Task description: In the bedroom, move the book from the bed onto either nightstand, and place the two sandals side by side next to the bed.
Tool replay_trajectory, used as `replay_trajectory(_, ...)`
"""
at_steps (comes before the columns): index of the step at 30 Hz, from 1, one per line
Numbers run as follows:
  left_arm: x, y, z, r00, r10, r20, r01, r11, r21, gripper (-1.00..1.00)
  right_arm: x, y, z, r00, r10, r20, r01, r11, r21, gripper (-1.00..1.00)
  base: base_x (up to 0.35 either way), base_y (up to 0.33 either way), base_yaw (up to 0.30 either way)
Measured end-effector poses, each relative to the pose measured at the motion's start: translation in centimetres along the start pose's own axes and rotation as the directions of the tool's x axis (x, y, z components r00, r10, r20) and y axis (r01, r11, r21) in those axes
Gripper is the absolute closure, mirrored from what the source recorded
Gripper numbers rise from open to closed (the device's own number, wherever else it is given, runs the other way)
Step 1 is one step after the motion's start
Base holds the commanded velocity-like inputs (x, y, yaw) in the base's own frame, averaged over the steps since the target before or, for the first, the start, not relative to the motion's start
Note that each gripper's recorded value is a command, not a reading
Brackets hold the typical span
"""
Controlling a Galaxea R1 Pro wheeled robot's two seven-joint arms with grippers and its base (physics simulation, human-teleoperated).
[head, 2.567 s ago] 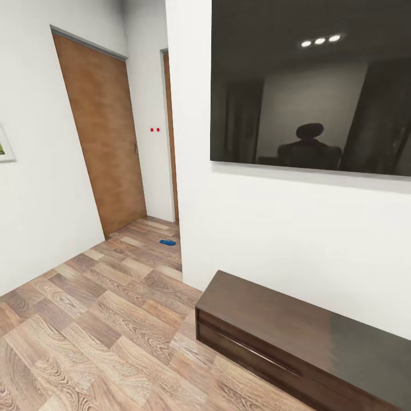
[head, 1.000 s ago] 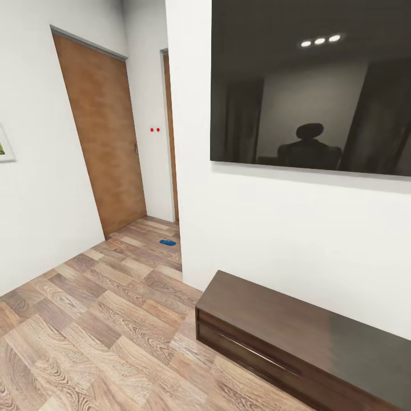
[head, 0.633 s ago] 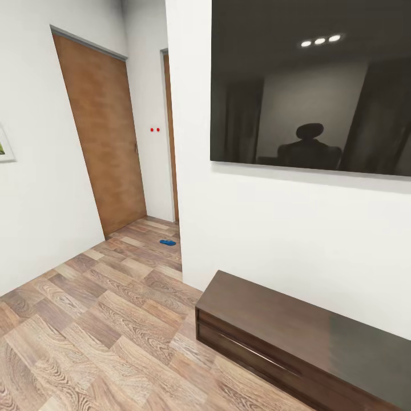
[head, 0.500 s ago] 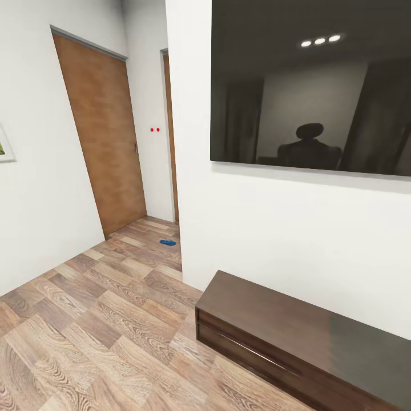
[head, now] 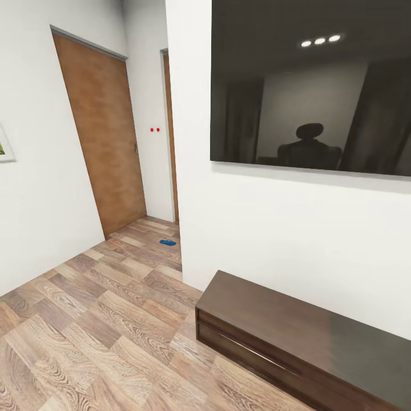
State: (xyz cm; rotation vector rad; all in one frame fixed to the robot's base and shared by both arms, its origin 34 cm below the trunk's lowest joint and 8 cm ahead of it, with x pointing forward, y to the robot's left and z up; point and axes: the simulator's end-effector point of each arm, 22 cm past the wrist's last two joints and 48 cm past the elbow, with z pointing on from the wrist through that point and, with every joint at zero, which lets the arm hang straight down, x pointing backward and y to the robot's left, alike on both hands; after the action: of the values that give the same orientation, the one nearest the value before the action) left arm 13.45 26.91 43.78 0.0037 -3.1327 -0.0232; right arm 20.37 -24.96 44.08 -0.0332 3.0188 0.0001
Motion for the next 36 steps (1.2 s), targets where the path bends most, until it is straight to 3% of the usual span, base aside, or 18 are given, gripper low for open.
replay_trajectory(20,-0.73,0.0,-0.01,0.999,0.001,0.034,-0.001,1.0,0.0,-1.0,-0.01,0.23,0.0,1.0,0.001,0.0,-0.001,1.0,-0.003,-1.0,0.0,0.0,0.006)
replay_trajectory(36,-0.52,0.0,-0.02,0.999,0.002,0.036,-0.002,1.0,0.0,-1.0,0.65,0.68,0.02,1.0,-0.004,-0.018,0.003,1.0,-0.009,-1.0,0.0,0.0,0.154)
